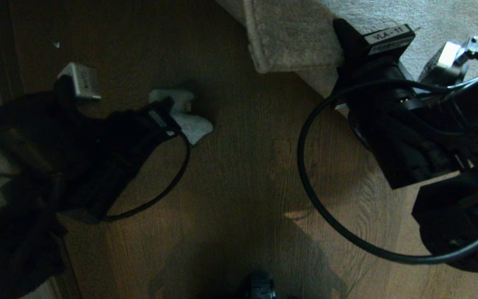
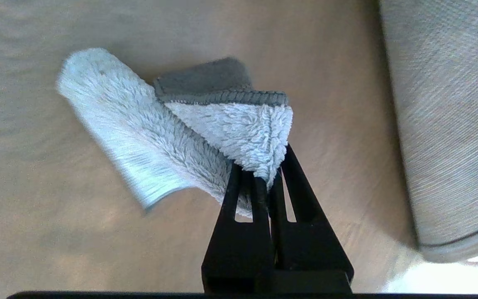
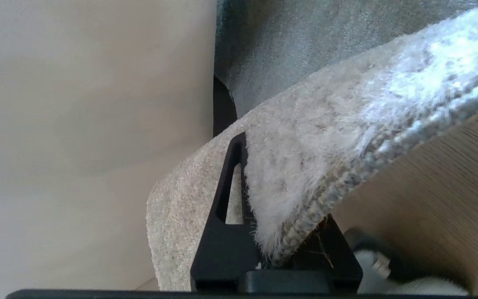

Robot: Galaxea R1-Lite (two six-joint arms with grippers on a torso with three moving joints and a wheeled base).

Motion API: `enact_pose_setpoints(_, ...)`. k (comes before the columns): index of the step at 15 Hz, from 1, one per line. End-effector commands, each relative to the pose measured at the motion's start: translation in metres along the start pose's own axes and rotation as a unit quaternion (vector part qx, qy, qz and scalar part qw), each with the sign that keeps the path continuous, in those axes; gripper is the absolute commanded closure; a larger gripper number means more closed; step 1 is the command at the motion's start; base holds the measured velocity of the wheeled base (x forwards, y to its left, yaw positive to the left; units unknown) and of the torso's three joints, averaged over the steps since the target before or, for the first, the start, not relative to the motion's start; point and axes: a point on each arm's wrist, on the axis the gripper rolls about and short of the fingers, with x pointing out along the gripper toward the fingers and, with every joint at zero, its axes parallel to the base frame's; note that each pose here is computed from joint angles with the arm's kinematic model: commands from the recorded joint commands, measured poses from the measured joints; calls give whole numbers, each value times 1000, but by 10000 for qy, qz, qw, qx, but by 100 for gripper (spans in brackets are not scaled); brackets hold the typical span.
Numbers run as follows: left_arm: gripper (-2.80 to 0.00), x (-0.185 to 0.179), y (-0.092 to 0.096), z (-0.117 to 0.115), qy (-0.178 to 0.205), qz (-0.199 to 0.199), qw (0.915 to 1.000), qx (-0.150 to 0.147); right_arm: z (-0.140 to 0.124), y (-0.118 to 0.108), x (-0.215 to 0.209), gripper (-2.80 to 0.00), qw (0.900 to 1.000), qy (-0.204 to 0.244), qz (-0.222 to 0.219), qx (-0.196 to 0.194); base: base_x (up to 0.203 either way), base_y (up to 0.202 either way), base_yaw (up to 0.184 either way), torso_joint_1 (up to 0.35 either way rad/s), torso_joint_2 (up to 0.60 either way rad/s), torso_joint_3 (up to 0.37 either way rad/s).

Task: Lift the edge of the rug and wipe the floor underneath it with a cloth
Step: Wipe the floor under the carpet with a rag

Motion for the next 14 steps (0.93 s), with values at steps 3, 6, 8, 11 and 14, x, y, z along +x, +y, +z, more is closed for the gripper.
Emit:
enact_pose_setpoints(3,0,39,-11,-23,13,-39,10000,-38,2,1,0,0,9998,-126,144,103,0,0,0,0,0,0)
enact_pose_setpoints(6,0,59,-9,-20,-221,23,9997,-71,0,0,0,0,9998,-117,132,96,0,0,0,0,0,0)
enact_pose_setpoints(8,0,71,3,-12,-407,186,9990,-38,-1,-2,0,0,9999,-102,110,85,0,0,0,0,0,0)
enact_pose_setpoints(11,0,80,18,0,-637,369,9973,3,-1,-2,1,0,9998,-108,120,98,0,0,0,0,0,0)
enact_pose_setpoints(14,0,83,36,21,-938,596,9938,64,-1,-1,1,0,9998,-109,121,99,0,0,0,0,0,0)
